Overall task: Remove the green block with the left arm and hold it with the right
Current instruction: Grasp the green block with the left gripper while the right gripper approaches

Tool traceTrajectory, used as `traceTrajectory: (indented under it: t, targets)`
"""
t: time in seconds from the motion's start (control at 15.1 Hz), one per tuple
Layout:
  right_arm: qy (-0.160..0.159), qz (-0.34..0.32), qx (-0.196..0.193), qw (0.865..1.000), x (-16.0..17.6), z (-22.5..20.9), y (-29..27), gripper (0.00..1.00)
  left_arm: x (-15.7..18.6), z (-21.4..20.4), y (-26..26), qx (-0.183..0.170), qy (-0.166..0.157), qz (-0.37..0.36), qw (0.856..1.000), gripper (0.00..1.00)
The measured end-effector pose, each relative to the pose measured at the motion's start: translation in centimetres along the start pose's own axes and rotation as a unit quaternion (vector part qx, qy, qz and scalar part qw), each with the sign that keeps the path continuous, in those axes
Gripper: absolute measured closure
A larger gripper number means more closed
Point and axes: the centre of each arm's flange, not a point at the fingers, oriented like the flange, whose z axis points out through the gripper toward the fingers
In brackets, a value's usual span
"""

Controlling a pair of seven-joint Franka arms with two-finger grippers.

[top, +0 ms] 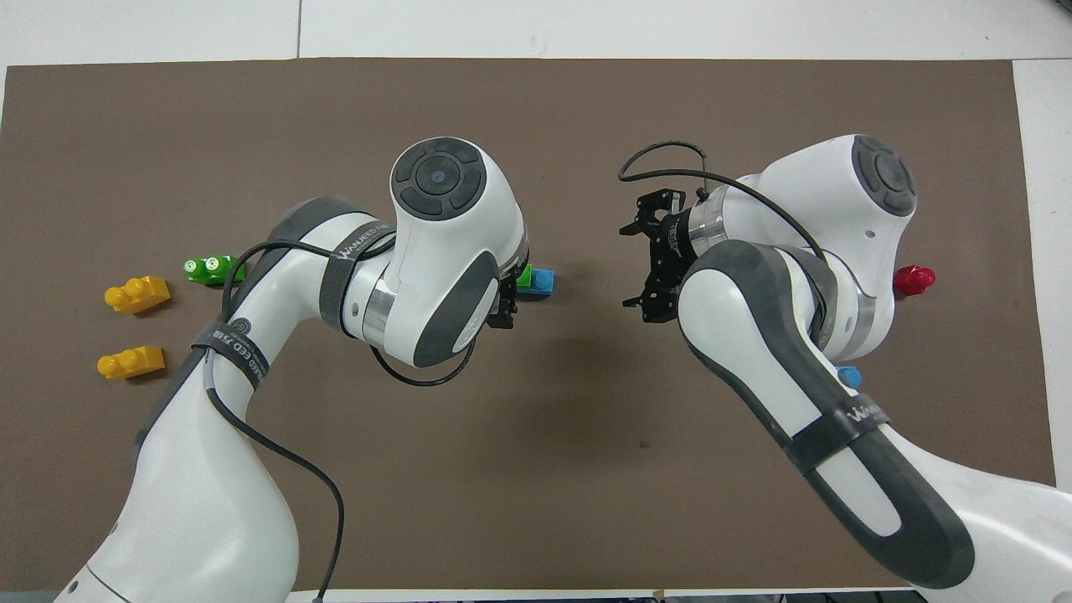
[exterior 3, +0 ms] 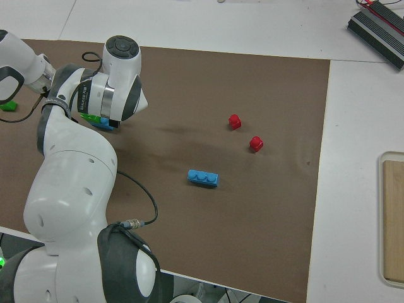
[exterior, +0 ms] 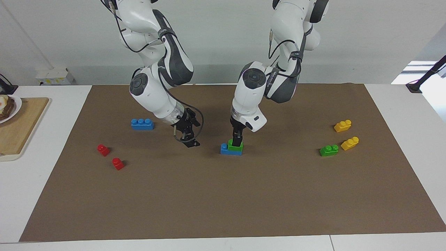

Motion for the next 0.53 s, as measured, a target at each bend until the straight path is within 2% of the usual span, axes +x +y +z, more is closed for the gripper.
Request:
traceTrajectory:
  t: [0.53]
  targets:
    - [0.002,-0.014,0.011,1.0,-2.4,4.6,0.6,0.0,1.0,0.5,0.6,-0.012,0.011,-0.056,0.998,0.0]
